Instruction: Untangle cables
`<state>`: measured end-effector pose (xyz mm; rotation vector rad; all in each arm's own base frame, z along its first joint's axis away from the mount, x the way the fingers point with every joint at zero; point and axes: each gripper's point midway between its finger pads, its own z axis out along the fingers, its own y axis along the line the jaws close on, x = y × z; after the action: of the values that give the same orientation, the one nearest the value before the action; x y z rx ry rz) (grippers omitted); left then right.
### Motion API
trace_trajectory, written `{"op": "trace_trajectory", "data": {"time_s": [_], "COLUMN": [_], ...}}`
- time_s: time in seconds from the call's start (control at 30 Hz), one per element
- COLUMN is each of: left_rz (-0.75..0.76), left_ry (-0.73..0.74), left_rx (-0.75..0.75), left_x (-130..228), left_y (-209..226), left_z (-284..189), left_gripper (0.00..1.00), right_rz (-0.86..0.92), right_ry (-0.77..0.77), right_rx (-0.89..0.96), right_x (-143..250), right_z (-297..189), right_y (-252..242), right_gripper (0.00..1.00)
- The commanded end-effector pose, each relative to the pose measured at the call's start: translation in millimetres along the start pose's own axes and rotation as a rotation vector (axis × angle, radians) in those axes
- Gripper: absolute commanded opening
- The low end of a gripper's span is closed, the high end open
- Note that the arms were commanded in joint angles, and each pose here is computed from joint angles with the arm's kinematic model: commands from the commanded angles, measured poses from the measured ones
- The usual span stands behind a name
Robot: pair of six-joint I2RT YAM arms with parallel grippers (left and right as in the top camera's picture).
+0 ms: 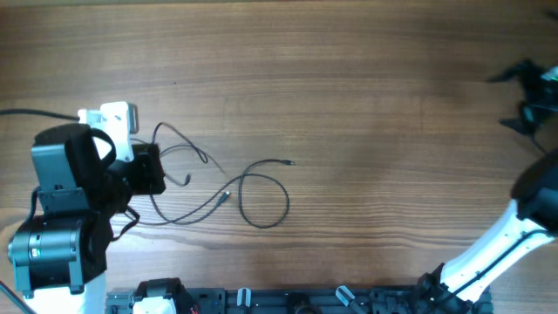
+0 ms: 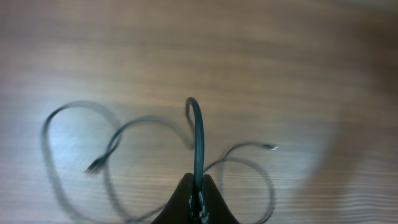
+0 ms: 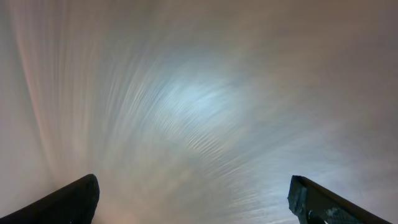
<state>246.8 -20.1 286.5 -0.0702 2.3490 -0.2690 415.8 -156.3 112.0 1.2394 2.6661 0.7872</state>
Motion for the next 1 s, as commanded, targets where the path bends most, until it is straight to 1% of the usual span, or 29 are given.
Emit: {"op": "trace_trajectory", "data": {"time_s": [0.0,0.1,0.13,0.2,0.3,0.37,0.4,0.47,0.53,0.6,0.67,0.73,0.77,0.83,0.9,0.97], "left_rz": [0.046,0.150,0.190,0.285,0.327,0.339,0.357,0.366,0.363,0.360,0.358,0.362,0.363,0.365,0.365,0.365], "left_ry": [-0.083,-0.194,-0.229,-0.320,-0.429,-0.491,-0.536,-0.573,-0.586,-0.583,-0.580,-0.585,-0.587,-0.589,-0.590,-0.590], "left_rx": [0.385,0.676,0.745,0.841,0.831,0.816,0.820,0.828,0.835,0.834,0.833,0.834,0.833,0.833,0.833,0.833], "left_x": [-21.3,-42.8,-48.4,-62.1,-86.7,-103.1,-114.8,-125.6,-131.1,-132.0,-132.5,-133.2,-133.4,-133.7,-133.7,-133.8], "left_y": [-64.2,-109.6,-119.6,-134.0,-135.9,-135.2,-136.3,-137.4,-137.7,-137.1,-136.5,-136.8,-136.8,-136.9,-136.9,-137.0], "left_z": [-12.1,-41.6,-51.4,-69.3,-76.7,-78.0,-79.4,-80.5,-80.1,-77.5,-75.3,-76.2,-76.4,-76.8,-76.8,-76.9], "left_gripper": [0.04,0.04,0.04,0.04,0.04,0.04,0.04,0.04,0.04,0.04,0.04,0.04,0.04,0.04,0.04,0.04], "right_rz": [-0.461,-0.660,-0.714,-0.890,-1.108,-1.215,-1.285,-1.363,-1.439,-1.516,-1.579,-1.643,-1.669,-1.694,-1.712,-1.731], "right_ry": [0.119,0.190,0.209,0.274,0.361,0.374,0.371,0.343,0.296,0.238,0.147,0.032,-0.052,-0.214,-0.428,-0.518], "right_rx": [-0.068,-0.053,-0.040,-0.009,0.066,0.128,0.124,0.074,-0.048,-0.231,-0.400,-0.471,-0.477,-0.426,-0.277,-0.124], "right_x": [49.8,92.7,104.9,142.5,190.8,214.1,232.6,253.3,276.9,307.1,335.4,346.0,344.7,331.8,302.3,284.9], "right_z": [38.0,67.3,74.9,93.4,113.6,126.4,134.9,141.3,140.4,126.7,97.8,69.1,51.1,21.4,-20.2,-50.4], "right_y": [67.0,104.6,112.0,128.3,138.1,145.0,156.9,177.8,209.6,249.9,290.4,315.7,326.6,338.2,338.7,320.7], "right_gripper": [1.00,1.00,1.00,1.00,1.00,0.99,0.96,0.96,0.96,0.96,0.96,0.97,1.00,1.00,1.00,1.00]}}
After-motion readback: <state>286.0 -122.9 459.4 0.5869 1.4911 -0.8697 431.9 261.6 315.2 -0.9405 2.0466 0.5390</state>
